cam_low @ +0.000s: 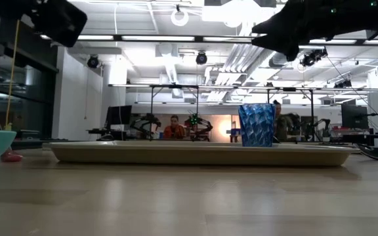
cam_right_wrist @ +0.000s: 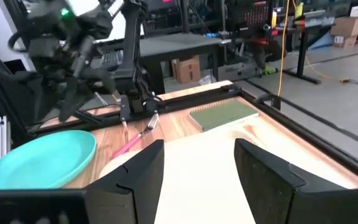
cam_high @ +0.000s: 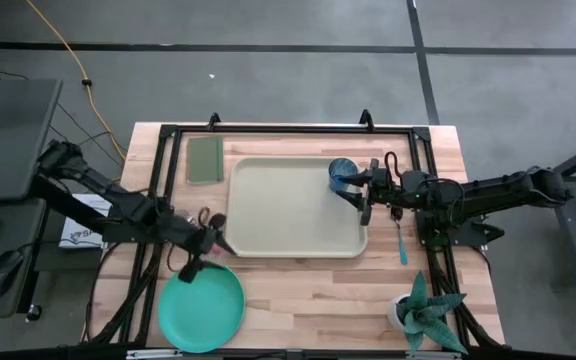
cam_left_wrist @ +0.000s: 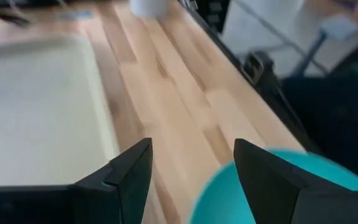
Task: Pick and place plate/cup/fork/spoon on tray
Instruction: Put the light blue plate on the light brown serving tray at the bottom left of the blue glass
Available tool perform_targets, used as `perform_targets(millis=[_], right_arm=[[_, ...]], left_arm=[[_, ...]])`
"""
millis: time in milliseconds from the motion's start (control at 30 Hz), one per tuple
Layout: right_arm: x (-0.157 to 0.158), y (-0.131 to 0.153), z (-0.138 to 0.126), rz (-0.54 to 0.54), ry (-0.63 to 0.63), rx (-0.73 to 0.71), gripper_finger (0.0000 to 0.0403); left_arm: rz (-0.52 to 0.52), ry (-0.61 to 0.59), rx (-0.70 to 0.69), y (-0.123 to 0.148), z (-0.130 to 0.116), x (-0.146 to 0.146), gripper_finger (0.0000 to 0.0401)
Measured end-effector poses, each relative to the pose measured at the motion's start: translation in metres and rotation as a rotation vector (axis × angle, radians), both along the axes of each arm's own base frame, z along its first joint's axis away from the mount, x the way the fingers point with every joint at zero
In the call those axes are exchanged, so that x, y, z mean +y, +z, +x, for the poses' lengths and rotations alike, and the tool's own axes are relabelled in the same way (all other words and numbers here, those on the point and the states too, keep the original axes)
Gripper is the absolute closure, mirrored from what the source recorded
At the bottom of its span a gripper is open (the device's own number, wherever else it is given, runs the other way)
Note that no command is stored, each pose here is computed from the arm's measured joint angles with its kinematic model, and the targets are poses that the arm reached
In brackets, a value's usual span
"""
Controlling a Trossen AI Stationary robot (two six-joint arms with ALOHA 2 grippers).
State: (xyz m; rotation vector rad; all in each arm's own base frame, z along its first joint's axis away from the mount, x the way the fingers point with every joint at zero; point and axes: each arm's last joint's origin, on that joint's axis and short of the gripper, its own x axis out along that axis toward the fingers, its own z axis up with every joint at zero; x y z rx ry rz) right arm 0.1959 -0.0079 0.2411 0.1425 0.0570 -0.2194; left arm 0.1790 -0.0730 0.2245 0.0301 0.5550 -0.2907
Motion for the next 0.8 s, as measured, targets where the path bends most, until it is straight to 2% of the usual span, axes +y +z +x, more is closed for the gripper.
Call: perform_targets(millis=[333, 600, 800], right_arm=[[-0.001, -0.001, 0.0, -0.001, -0.035, 0.008, 0.0214], [-0.001, -0.002, 0.0, -0.003, -0.039, 0.016, 0.0214], [-0.001, -0.004, -0.001, -0.004, -0.039, 0.039, 0.0214]], left_arm=[[0.113, -0.044, 0.22, -0.036, 0.005, -0.035, 0.0192], [0.199, -0.075, 0.33, -0.065, 0.009, -0.049, 0.0192], [0.228, -0.115, 0.371, -0.071, 0.017, -0.068, 0.0192]])
